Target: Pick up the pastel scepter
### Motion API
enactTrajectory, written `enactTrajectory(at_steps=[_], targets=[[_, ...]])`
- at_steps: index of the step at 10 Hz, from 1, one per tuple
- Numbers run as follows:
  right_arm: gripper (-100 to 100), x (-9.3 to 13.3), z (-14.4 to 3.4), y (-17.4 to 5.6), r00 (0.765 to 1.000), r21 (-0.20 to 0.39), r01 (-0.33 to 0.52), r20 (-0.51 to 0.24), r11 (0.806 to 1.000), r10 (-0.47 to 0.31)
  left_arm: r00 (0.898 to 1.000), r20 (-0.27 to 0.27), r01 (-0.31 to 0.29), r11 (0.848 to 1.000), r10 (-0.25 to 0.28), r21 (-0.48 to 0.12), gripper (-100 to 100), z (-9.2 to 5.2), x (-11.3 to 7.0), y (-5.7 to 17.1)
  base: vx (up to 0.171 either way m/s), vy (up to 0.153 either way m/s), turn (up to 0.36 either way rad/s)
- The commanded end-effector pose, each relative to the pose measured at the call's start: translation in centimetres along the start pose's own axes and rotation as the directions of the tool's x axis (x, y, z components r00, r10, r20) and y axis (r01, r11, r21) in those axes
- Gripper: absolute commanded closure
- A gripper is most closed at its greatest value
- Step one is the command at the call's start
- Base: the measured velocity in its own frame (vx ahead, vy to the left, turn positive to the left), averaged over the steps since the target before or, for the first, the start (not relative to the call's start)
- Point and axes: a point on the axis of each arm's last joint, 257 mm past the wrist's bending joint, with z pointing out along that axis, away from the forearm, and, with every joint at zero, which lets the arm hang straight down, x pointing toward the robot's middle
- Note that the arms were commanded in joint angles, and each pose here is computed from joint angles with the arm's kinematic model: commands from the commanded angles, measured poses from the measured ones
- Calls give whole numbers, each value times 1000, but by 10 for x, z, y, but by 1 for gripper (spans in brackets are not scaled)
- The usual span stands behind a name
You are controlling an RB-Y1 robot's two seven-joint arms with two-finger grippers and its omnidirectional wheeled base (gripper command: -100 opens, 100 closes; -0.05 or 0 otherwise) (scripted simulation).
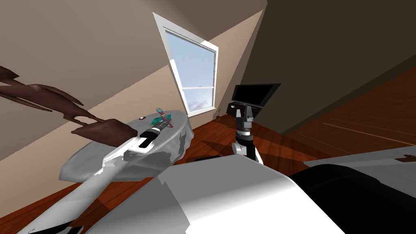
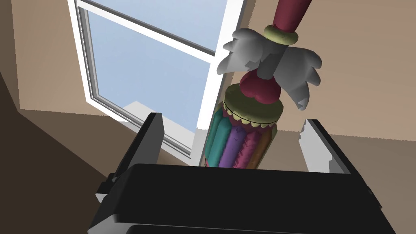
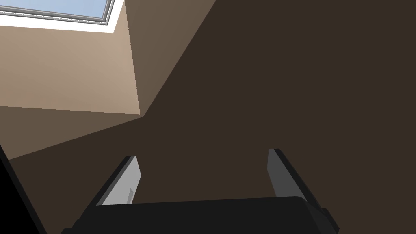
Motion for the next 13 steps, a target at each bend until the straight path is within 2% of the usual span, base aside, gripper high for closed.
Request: enactTrajectory(at_steps=[1, 2, 3, 4, 5, 7, 8, 9, 11, 12, 13], targets=[[0, 0, 0, 0, 1000, 0, 0, 0, 1000, 0, 1000, 4, 1, 1000, -1, 23, -100, 11, -3, -3, -39, -50, 5], [0, 0, 0, 0, 1000, 0, 0, 0, 1000, 0, 1000, -9, 0, 1000, 0, -5, -100, 10, 4, 12, -22, -23, -2], [0, 0, 0, 0, 1000, 0, 0, 0, 1000, 0, 1000, -12, 0, 1000, 0, -12, -100, 10, 6, 15, -3, -6, 2], [0, 0, 0, 0, 1000, 0, 0, 0, 1000, 0, 1000, -21, 7, 999, -6, 42, -100, 20, 11, 0, -19, -31, 19], [0, 0, 0, 0, 1000, 0, 0, 0, 1000, 0, 1000, -8, 6, 999, -6, 41, -100, 26, 3, 3, -34, -46, 4], [0, 0, 0, 0, 1000, 0, 0, 0, 1000, 0, 1000, -27, 6, 1000, -6, -5, -100, 25, 13, 26, -10, -19, -10], [0, 0, 0, 0, 1000, 0, 0, 0, 1000, 0, 1000, -28, 11, 999, -9, 53, -100, 36, 13, 8, -21, -27, 10], [0, 0, 0, 0, 1000, 0, 0, 0, 1000, 0, 1000, -14, 10, 998, -9, 58, -100, 41, 5, 8, -31, -38, 0], [0, 0, 0, 0, 1000, 0, 0, 0, 1000, 0, 999, -35, 10, 1000, -10, 6, -100, 40, 16, 35, -12, -21, -1], [0, 0, 0, 0, 1000, 0, 0, 0, 1000, 0, 999, -30, 13, 998, -11, 66, -100, 51, 12, 15, -21, -40, 7], [0, 0, 0, 0, 1000, 0, 0, 0, 1000, 0, 1000, -22, 12, 998, -11, 60, -100, 55, 8, 20, -31, -50, 3]])
